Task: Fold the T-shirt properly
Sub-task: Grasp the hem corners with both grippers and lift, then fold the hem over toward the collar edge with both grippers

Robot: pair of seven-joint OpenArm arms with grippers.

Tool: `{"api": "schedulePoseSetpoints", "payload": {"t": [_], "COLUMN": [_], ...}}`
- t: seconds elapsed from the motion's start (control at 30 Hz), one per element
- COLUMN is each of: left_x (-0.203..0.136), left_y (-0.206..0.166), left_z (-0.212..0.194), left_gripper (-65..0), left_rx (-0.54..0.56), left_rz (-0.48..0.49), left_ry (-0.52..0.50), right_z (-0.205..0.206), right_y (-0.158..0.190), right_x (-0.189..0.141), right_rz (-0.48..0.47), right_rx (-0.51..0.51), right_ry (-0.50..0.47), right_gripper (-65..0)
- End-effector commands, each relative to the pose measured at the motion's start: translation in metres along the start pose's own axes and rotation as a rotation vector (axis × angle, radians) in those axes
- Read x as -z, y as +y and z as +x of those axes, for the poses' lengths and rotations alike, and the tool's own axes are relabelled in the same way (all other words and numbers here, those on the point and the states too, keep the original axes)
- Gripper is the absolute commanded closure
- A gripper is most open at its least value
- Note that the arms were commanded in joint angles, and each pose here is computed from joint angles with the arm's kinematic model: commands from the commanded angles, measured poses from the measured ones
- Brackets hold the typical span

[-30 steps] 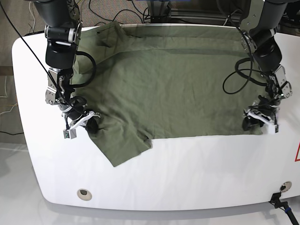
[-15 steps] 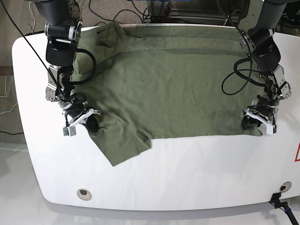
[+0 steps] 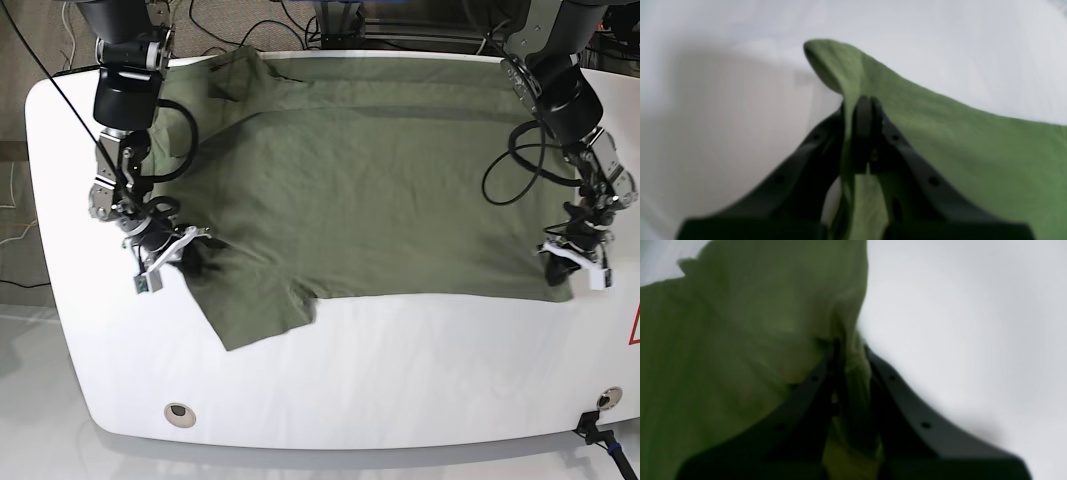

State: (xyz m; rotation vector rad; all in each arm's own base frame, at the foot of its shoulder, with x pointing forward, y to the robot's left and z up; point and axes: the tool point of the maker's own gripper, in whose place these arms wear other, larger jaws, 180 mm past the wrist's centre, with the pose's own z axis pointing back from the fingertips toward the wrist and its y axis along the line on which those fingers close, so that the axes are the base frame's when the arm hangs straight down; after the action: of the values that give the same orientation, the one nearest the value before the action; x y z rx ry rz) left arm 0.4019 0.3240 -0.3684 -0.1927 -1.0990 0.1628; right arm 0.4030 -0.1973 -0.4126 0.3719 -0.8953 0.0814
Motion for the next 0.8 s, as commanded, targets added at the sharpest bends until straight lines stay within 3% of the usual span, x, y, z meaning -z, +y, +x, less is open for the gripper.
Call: {"api": "schedulePoseSetpoints", "payload": {"t": [0.0,0.2,0.43,0.63,0.77], "left_x": [-0.01,-0.036,-0.083,-0.123,-0.146], "left_y": [0.003,0.007,-0.009,-0.03,-0.04], "left_z": [0.044,0.047,0.043,0.032,0.021], "left_gripper": [0.0,0.0,0.0,0.0,0.0], "left_rx": [0.048,0.157,0.221,0.294,0.359], "left_rz": [0.01,0.054,0.025,-0.01,-0.017], "left_ry": [-0.117,-0.069,-0.087,-0.061,-0.03], "right_z": [0.054,0.076,0.073,0.046,0.01], "right_y": [0.001,0.0,0.013,0.032,0.039], "right_x": [-0.014,-0.051,-0.107,-0.147,-0.16], "right_rz": [-0.003,-0.063,-0.144,-0.19,-0.179], "right_rx": [-0.085,-0.178,-0.314,-0.412,-0.418], "right_ry": [-0.103,-0.114,-0.097,-0.015,0.061], "right_gripper": [0.0,0.0,0.0,0.0,0.0]}}
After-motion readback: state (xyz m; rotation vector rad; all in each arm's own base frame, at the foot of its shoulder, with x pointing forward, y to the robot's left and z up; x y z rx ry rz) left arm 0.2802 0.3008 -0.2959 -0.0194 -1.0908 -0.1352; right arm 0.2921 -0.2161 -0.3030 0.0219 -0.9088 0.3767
